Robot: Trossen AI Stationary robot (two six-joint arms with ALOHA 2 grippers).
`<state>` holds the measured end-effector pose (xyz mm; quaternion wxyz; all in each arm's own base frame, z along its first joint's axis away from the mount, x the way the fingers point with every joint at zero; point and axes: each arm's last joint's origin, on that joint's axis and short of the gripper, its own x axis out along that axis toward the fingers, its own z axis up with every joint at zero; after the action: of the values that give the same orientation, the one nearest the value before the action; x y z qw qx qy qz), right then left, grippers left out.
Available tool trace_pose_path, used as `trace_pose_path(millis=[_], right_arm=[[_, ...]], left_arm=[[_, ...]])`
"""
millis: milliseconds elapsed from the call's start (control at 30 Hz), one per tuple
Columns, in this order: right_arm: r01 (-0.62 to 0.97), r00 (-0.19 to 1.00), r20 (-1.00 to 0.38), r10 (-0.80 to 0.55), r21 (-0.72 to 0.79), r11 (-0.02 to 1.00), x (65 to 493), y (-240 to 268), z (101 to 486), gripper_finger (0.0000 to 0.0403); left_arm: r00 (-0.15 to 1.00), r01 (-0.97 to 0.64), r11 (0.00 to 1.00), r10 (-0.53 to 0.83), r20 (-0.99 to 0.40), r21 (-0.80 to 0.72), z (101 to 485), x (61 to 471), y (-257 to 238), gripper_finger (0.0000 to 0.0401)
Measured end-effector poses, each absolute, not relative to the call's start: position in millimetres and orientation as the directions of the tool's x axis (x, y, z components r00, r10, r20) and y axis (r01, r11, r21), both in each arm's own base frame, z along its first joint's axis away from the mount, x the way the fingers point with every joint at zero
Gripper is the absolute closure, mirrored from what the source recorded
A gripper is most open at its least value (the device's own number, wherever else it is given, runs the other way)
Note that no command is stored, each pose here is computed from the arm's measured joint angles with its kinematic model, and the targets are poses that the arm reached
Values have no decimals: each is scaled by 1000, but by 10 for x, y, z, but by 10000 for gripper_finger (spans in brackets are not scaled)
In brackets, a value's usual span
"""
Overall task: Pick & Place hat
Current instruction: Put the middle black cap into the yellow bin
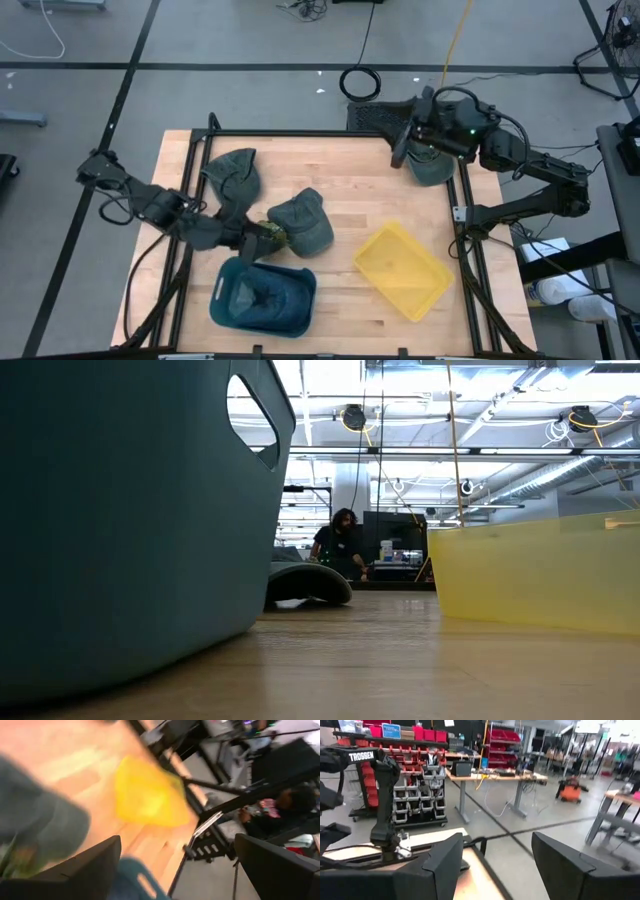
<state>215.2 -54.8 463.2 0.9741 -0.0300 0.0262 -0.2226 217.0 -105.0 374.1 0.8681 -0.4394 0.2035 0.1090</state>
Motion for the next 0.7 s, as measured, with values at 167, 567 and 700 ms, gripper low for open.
trace_pose_path(millis=[167, 567, 700], right_arm=[[379, 925, -41, -379, -16, 925, 2172, -469, 4629, 175], [253, 967, -40, -252, 47, 966, 2213, -215, 4630, 49], [232, 973, -43, -228, 109, 967, 2233, -162, 4622, 36]], left_arm=[[939, -263, 724, 39, -342, -638, 3850, 2280, -947, 4], [978, -197, 871, 141, -156, -449, 4045, 2444, -644, 4], [983, -182, 923, 169, -68, -340, 4136, 2474, -567, 4]])
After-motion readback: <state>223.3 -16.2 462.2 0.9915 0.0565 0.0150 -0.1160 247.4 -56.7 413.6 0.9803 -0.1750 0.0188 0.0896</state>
